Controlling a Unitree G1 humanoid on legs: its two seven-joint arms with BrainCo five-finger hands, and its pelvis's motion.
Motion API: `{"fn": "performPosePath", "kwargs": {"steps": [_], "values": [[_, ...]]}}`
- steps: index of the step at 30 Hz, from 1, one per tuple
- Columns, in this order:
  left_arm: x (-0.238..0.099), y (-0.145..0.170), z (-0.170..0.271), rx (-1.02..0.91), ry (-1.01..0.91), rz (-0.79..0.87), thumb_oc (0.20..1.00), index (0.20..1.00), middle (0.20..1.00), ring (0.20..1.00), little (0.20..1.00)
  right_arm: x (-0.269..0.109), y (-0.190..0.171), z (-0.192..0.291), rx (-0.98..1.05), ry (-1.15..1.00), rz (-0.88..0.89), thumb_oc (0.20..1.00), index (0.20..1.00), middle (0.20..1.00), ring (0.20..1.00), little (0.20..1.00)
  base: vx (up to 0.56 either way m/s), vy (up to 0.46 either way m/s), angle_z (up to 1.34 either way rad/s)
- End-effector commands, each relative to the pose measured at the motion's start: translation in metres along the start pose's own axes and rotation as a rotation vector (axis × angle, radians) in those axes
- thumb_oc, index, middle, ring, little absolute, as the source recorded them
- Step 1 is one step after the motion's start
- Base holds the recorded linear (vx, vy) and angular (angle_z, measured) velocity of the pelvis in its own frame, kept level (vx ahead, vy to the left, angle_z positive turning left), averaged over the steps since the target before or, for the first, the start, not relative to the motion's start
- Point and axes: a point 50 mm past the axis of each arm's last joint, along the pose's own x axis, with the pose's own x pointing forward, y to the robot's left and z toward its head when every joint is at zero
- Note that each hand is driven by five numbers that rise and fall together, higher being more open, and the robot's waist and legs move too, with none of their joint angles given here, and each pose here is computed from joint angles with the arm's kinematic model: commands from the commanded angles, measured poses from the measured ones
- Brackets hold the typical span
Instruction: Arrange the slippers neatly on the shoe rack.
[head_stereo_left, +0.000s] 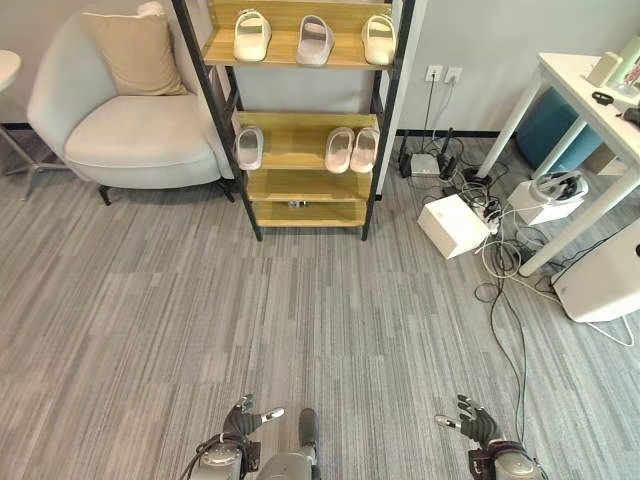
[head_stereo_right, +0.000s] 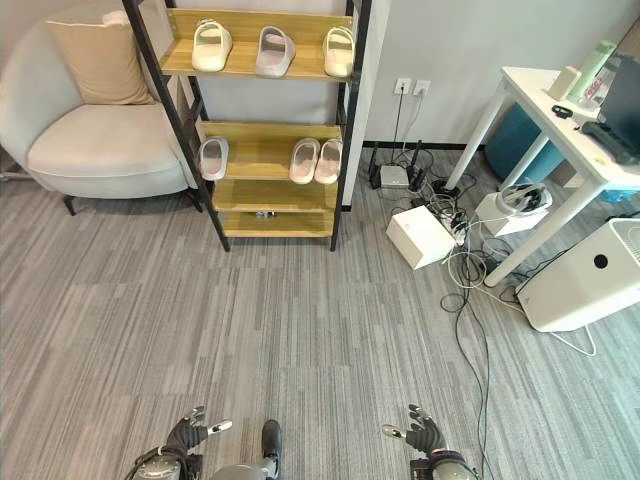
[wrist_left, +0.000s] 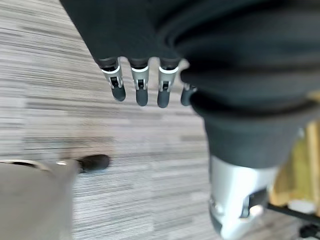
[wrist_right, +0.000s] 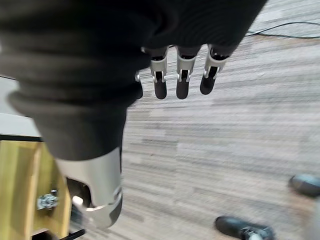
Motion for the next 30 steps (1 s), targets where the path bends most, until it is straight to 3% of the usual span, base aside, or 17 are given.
{"fn": "performPosePath", "kwargs": {"steps": [1,12,22,30], "values": [[0.001,0.015,0.022,0.020,-0.099,0.030,1.000,1.000,1.000,1.000,1.000,0.005,-0.002,0.024,0.000,-0.094,-0.001,1.000,1.000,1.000,1.000,1.000,0.19,0.128,0.14],[0.004,0.015,0.034,0.066,-0.133,0.015,1.000,1.000,1.000,1.000,1.000,-0.002,-0.008,0.016,0.031,-0.086,-0.027,1.000,1.000,1.000,1.000,1.000,0.31,-0.040,0.25],[0.005,0.013,0.025,0.033,-0.088,0.000,1.000,1.000,1.000,1.000,1.000,-0.003,-0.025,0.019,0.011,-0.096,-0.046,1.000,1.000,1.000,1.000,1.000,0.19,-0.171,0.05],[0.005,0.011,0.013,0.027,-0.035,0.019,1.000,1.000,1.000,1.000,1.000,-0.007,-0.031,-0.002,-0.002,-0.014,-0.073,1.000,1.000,1.000,1.000,1.000,0.23,0.068,-0.02]]}}
